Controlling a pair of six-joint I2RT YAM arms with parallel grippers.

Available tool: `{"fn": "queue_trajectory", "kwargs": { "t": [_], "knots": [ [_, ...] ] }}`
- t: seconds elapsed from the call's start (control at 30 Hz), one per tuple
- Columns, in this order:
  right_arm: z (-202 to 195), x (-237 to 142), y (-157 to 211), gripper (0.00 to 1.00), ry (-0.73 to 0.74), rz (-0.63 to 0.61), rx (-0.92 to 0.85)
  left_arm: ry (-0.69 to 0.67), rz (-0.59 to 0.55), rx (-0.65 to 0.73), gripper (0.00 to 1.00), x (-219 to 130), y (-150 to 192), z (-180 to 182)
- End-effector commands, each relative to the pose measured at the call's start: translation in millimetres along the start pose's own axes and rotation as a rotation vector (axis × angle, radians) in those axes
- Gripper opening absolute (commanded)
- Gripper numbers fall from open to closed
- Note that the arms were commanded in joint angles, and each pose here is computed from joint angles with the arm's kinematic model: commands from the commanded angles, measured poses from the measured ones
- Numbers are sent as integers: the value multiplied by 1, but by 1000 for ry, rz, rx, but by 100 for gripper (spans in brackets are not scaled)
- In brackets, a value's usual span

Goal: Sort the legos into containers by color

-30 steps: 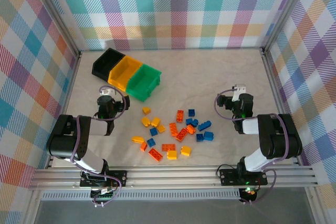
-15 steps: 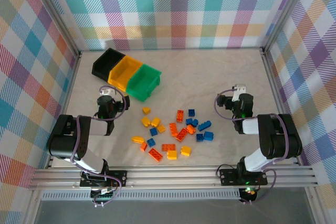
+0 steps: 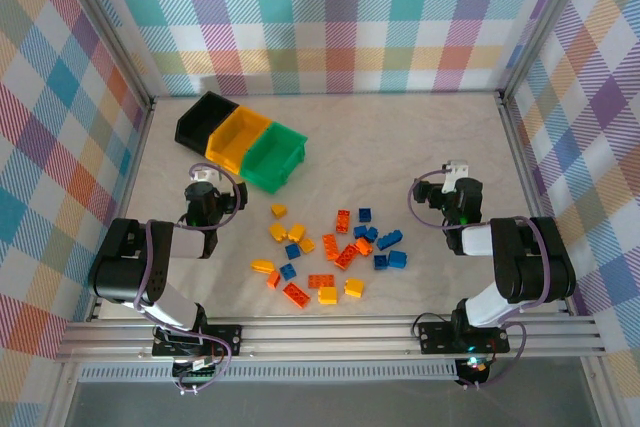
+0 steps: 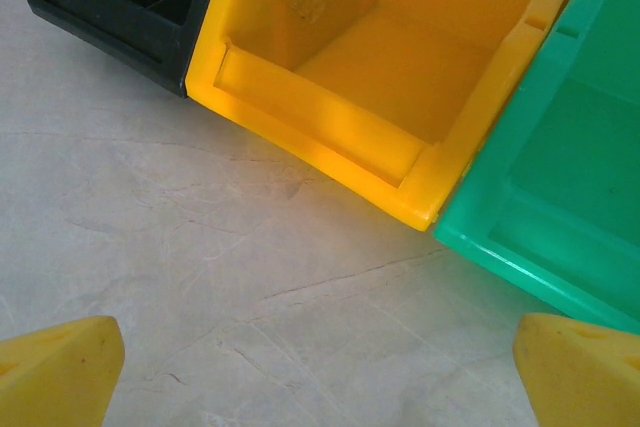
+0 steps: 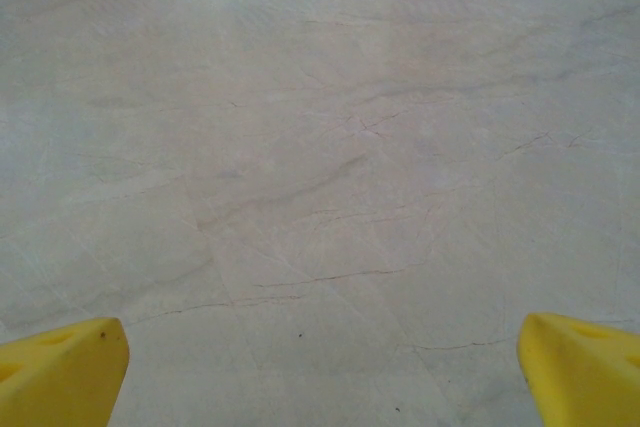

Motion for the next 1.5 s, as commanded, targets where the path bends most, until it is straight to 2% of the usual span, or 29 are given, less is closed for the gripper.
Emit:
{"fn": "queue_trajectory", "kwargs": {
  "t": [0.0, 0.07, 0.13, 0.27, 0.37, 0.47, 0.53, 0.57, 0.6, 0.63, 0.7, 0.77, 0.9, 1.03, 1.13, 1.2, 1.33, 1.47],
  "knots": [
    [-6, -5, -23, 100, 66, -59, 4, -39, -22, -16, 100, -2, -21, 4],
    [0, -18, -37, 100, 92, -50, -19, -73, 4, -25, 100, -11, -40, 6],
    [4, -26, -47, 100, 79, -25, -14, -76, -27, -45, 100, -20, -57, 6],
    [-2, -36, -57, 100, 142, 25, 144, -97, -184, -212, 100, -43, -84, 13],
    [-2, -41, -62, 100, 194, 47, 160, -140, -256, -356, 100, -52, -97, 21],
    [-9, -46, -71, 100, 303, 28, 163, -159, -217, -446, 100, -48, -105, 23],
    [-24, -53, -73, 100, 427, 2, 288, -219, -176, -563, 100, -47, -106, 29],
    [-26, -56, -73, 100, 430, -2, 339, -270, -148, -631, 100, -50, -100, 34],
    [-27, -59, -70, 100, 412, -5, 408, -336, -140, -716, 100, -57, -93, 43],
    [-25, -63, -67, 100, 356, -9, 494, -343, -150, -754, 100, -60, -93, 47],
    [-21, -65, -59, 100, 205, -26, 661, -249, -153, -750, 100, -58, -94, 41],
    [-15, -60, -59, 100, 91, -35, 670, -160, -151, -729, 100, -56, -99, 31],
    [19, -50, -63, 100, -51, 18, 541, -74, -85, -725, 100, -51, -104, 16],
    [77, -36, -56, 100, -169, 242, 498, -21, -16, -766, 100, -51, -103, 6],
    [131, -28, -51, 98, -244, 361, 441, -49, 80, -768, 98, -55, -97, 3],
    [163, -22, -50, 94, -247, 419, 416, -63, 133, -785, 97, -59, -92, 2],
    [227, -3, -46, 88, -248, 516, 469, -41, 147, -849, 95, -65, -84, -1],
    [276, 13, -58, 87, -219, 524, 498, -13, 136, -892, 95, -70, -79, -3]
  ]
}}
Point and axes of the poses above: each hand's point on the last joint's axis, 136 mm out from that joint toward the fingers, its own x axis out along the fingers, its own z axis along the line the jaws close on, y = z × x, the point moved 4 cm from there along -x, back along the fingers, and after that the axes turned 2 degrees about -x, right-handed, at the moved point
